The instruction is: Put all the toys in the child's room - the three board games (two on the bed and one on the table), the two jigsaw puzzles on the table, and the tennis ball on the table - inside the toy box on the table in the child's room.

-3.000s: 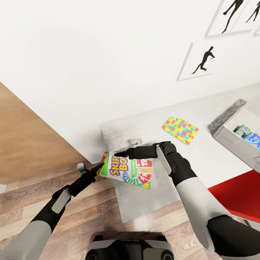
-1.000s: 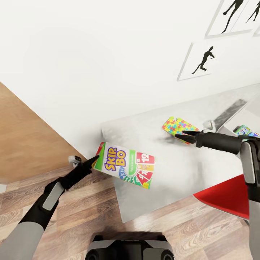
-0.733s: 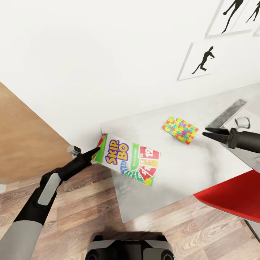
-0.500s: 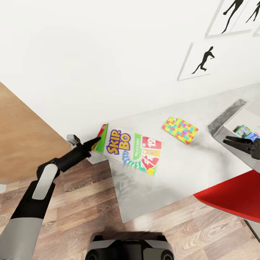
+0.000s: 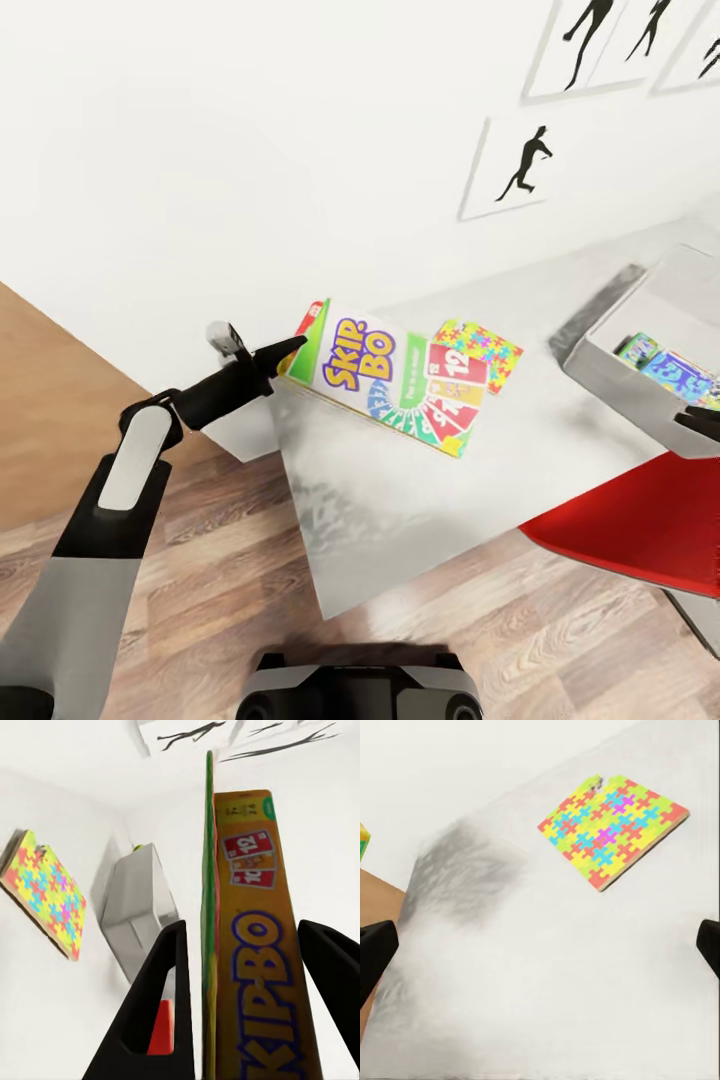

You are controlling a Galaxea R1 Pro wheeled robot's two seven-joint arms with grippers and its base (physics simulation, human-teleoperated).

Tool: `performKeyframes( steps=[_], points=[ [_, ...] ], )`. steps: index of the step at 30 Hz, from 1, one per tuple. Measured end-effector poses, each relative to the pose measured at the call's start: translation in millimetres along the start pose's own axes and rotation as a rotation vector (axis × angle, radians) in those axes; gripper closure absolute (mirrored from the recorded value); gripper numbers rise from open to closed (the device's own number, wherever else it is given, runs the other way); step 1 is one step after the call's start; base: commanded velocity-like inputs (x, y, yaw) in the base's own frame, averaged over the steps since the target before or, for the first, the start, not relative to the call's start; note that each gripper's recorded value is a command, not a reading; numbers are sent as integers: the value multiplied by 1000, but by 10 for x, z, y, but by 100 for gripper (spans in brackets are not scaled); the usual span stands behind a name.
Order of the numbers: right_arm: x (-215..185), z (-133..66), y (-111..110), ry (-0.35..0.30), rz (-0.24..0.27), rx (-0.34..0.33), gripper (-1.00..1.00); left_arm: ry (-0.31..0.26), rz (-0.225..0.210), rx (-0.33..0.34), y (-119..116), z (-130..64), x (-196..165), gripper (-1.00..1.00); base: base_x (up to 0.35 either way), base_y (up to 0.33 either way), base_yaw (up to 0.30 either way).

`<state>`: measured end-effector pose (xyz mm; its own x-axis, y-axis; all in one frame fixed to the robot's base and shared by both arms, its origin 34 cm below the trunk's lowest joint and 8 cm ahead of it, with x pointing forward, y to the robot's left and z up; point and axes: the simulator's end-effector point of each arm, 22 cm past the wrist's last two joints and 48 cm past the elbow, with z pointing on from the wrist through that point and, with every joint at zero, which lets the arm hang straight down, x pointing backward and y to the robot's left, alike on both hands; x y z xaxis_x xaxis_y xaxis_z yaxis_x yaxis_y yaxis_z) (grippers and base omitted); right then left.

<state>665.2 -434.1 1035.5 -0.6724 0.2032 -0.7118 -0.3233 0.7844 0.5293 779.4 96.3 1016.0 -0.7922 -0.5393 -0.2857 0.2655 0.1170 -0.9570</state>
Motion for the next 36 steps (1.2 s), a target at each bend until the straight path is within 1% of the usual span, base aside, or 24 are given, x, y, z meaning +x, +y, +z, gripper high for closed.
performKeyframes(
  steps=[1,5,11,17,23,31,36],
  points=[
    [-1,-1,1,0,0,0,-100,0,1,-1,-1,1,-1,100,0,0,-247],
    [-7,-42,-15,-2,-1,9,-100,9,8,2,-63,107,2,100,0,0,-259],
    [-73,-96,-33,-10,-11,20,-100,13,19,6,-120,173,-25,100,0,0,-273],
    [-166,-132,-40,-20,-28,28,-100,14,24,8,-142,198,-38,100,0,0,-283],
    [-327,-138,-15,-48,-51,24,-100,15,28,9,-160,210,-52,100,0,0,-265],
    [-392,-121,2,-65,-59,19,-100,14,27,18,-188,218,-68,100,0,0,-105],
    [-386,-100,-5,-73,-65,20,-100,12,52,32,-291,280,-172,100,0,0,-30]
  ],
)
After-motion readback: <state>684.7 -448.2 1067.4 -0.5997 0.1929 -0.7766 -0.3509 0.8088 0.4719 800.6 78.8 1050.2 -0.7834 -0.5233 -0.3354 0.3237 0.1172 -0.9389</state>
